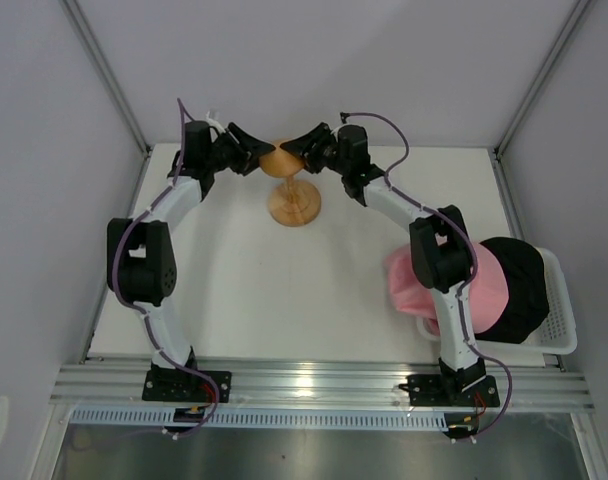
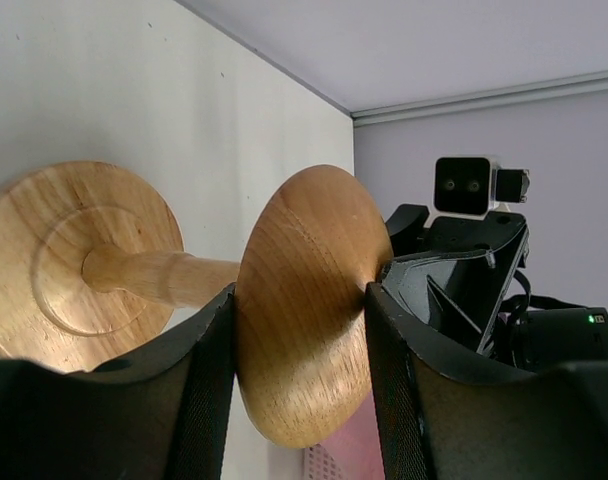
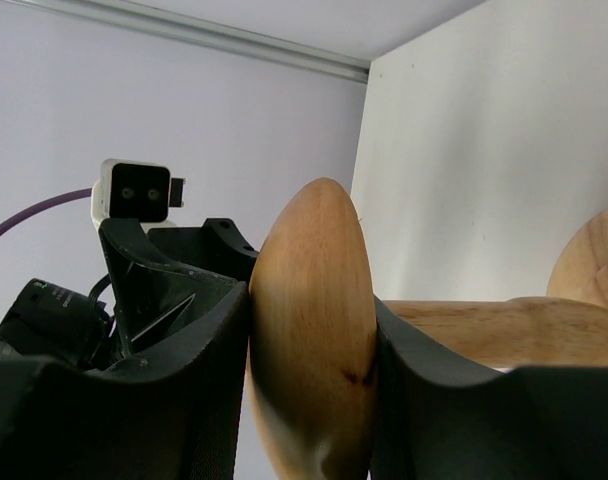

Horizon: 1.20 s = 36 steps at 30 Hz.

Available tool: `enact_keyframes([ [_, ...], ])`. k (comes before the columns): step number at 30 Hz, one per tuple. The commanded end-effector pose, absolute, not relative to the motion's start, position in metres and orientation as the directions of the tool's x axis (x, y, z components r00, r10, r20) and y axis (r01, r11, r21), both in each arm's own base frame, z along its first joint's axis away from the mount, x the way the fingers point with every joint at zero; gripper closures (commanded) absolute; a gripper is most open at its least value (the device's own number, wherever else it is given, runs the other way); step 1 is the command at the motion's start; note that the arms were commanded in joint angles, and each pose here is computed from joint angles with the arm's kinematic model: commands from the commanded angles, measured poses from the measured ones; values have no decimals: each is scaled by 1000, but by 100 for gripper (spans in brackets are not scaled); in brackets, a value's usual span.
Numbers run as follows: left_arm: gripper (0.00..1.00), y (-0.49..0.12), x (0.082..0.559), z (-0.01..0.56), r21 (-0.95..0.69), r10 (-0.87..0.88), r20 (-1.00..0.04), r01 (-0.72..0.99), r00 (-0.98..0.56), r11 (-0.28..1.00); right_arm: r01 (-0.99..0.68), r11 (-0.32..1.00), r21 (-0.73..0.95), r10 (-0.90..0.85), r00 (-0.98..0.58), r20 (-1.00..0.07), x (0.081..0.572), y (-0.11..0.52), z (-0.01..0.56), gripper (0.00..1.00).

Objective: Stack the hats

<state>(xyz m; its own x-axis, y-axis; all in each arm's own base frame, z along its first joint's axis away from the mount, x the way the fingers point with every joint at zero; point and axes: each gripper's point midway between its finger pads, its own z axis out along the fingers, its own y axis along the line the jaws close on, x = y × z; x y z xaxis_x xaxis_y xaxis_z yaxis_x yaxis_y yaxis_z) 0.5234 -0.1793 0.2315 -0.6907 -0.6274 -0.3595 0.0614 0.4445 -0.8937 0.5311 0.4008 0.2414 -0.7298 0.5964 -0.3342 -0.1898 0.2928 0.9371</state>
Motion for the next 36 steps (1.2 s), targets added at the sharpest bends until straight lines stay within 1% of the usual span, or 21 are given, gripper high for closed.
enact_keyframes([
  [1, 74, -234, 471, 280, -895, -533, -410, 213, -741, 392, -261, 307, 915, 535, -748, -393, 488, 412, 269, 77],
  [2, 75, -239, 464, 285, -896, -529, -411, 221, -743, 385, -275, 304, 912, 537, -741, -402, 480, 409, 281, 77],
  [4, 75, -250, 443, 295, -895, -518, -416, 236, -747, 378, -266, 311, 912, 538, -742, -400, 468, 406, 281, 77],
  [5, 76, -251, 438, 289, -894, -527, -412, 217, -743, 393, -236, 329, 914, 527, -758, -385, 458, 404, 265, 77],
  [7, 76, -257, 416, 298, -889, -524, -424, 228, -738, 398, -237, 325, 916, 530, -756, -384, 443, 398, 275, 77],
  [8, 76, -258, 410, 300, -887, -529, -428, 231, -733, 399, -200, 341, 918, 520, -773, -362, 431, 395, 257, 77],
  [9, 76, -259, 401, 281, -892, -535, -403, 186, -743, 413, -215, 329, 919, 526, -767, -368, 421, 390, 271, 77],
  [11, 76, -259, 386, 294, -890, -546, -420, 213, -725, 403, -208, 337, 918, 528, -766, -367, 407, 385, 270, 77],
  [12, 77, -261, 376, 280, -891, -544, -404, 183, -736, 415, -181, 355, 917, 517, -780, -354, 395, 383, 255, 77],
  [14, 77, -261, 360, 288, -889, -546, -417, 200, -727, 413, -196, 349, 916, 528, -767, -365, 378, 375, 268, 77],
  [15, 77, -264, 350, 280, -890, -545, -406, 183, -734, 417, -168, 365, 916, 516, -782, -349, 364, 374, 250, 77],
  [17, 77, -265, 334, 266, -892, -544, -394, 166, -741, 420, -182, 352, 918, 528, -771, -355, 346, 368, 259, 76],
  [18, 78, -267, 320, 280, -892, -541, -411, 200, -733, 406, -180, 350, 919, 532, -770, -353, 339, 367, 258, 76],
  [21, 78, -267, 294, 282, -871, -530, -451, 224, -718, 438, -173, 356, 918, 524, -777, -349, 308, 364, 247, 76],
  [22, 77, -266, 289, 284, -865, -529, -462, 231, -712, 444, -162, 371, 915, 514, -784, -347, 294, 366, 234, 76],
  [23, 77, -263, 285, 278, -859, -536, -469, 221, -702, 462, -180, 358, 916, 516, -779, -355, 284, 366, 242, 75],
  [27, 77, -258, 264, 272, -851, -537, -484, 228, -691, 473, -207, 385, 900, 498, -774, -391, 252, 371, 236, 72],
  [31, 77, -251, 252, 258, -842, -527, -479, 199, -702, 501, -180, 352, 919, 497, -796, -346, 235, 373, 218, 72],
  [32, 77, -250, 250, 260, -839, -525, -485, 205, -699, 503, -184, 309, 933, 505, -800, -325, 230, 377, 222, 72],
  [35, 77, -247, 242, 260, -826, -511, -497, 204, -702, 525, -162, 318, 934, 498, -810, -310, 223, 376, 210, 73],
  [36, 77, -246, 240, 260, -819, -507, -508, 210, -696, 533, -172, 349, 921, 479, -812, -333, 220, 378, 207, 73],
])
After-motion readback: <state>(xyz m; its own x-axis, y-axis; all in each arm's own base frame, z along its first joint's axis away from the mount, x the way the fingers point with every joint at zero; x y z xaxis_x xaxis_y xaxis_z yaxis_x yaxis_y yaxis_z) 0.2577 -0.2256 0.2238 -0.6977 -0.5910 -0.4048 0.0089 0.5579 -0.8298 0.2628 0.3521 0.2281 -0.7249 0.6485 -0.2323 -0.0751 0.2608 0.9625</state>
